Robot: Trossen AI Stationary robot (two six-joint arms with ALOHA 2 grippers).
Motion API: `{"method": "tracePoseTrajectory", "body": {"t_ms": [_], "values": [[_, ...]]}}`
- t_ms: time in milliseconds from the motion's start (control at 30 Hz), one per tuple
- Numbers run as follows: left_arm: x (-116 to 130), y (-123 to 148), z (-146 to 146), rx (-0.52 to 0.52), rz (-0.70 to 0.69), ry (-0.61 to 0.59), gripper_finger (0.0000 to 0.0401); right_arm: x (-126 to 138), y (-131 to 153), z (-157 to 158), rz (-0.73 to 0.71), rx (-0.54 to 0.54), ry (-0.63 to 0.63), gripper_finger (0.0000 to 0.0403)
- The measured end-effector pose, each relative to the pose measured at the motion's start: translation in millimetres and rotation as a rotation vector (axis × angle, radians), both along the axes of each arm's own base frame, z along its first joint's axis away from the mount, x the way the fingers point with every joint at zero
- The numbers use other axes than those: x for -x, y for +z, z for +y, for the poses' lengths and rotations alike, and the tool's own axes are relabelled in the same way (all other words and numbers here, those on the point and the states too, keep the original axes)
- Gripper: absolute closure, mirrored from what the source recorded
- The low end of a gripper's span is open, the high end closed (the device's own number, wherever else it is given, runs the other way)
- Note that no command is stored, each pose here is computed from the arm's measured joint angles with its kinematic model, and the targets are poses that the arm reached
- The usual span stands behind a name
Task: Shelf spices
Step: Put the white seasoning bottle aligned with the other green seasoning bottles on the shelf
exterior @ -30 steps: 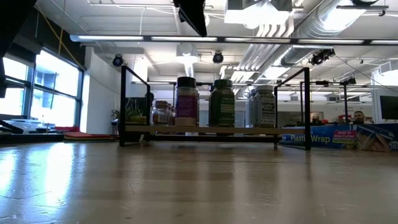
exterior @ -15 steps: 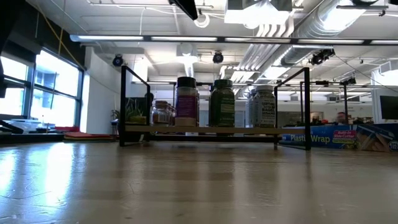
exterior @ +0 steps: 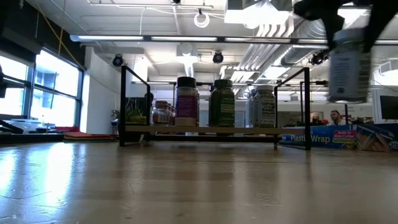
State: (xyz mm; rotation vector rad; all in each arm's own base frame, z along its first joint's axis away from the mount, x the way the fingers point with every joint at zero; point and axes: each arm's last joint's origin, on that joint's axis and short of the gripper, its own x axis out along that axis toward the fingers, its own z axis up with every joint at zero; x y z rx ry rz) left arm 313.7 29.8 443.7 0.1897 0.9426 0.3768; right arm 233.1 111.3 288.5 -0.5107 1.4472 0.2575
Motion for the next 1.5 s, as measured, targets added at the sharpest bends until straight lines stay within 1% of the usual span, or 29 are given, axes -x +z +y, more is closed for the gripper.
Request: {"method": "tracePoseTrajectory", "body": {"t_ms": [100,267,367,533,667,833,967,1067,1233,1333,1500], "values": [[9.4,2.8,-0.8,-0.001,0.024,0.007,0.0401,-12.4,-2.1,-22.7,-0.016,0.025,0.003,0.0215],[24.8,7.5,-2.2,0.0,0.058,0.014,0.0401,-33.5,-0.9,-68.5,-0.094,0.014,-0.106,0.0215],[33.3,12.2,-2.8,0.004,0.049,0.024,0.0401,-41.6,0.4,-94.9,-0.136,-0.002,-0.135,0.0215],[43.4,19.2,-2.5,-0.02,0.024,0.049,0.0401,-45.4,-2.9,-137.3,-0.132,-0.036,-0.217,0.0215],[48.4,22.7,-2.2,-0.031,0.005,0.074,0.0401,-46.2,-8.2,-160.1,-0.11,-0.041,-0.258,0.0215],[50.9,24.5,-1.5,-0.045,-0.011,0.112,0.0401,-50.3,-18.0,-174.6,-0.077,-0.072,-0.272,0.0215],[50.9,24.6,-1.3,-0.041,-0.02,0.13,0.0401,-53.9,-23.8,-177.7,-0.062,-0.093,-0.268,0.0215],[50.9,24.6,-1.3,-0.034,-0.026,0.141,0.0401,-58.1,-26.4,-178.5,-0.078,-0.094,-0.267,0.0215],[50.9,24.6,-1.3,-0.026,-0.033,0.153,0.0401,-63.1,-30.0,-179.8,-0.093,-0.088,-0.267,0.0174],[50.8,24.6,-1.3,-0.026,-0.033,0.153,0.0401,-63.4,-30.4,-180.5,-0.092,-0.069,-0.276,0.0167],[50.8,24.5,-1.3,-0.026,-0.033,0.154,0.0401,-64.2,-30.1,-181.5,-0.11,-0.046,-0.347,0.0164]]}}
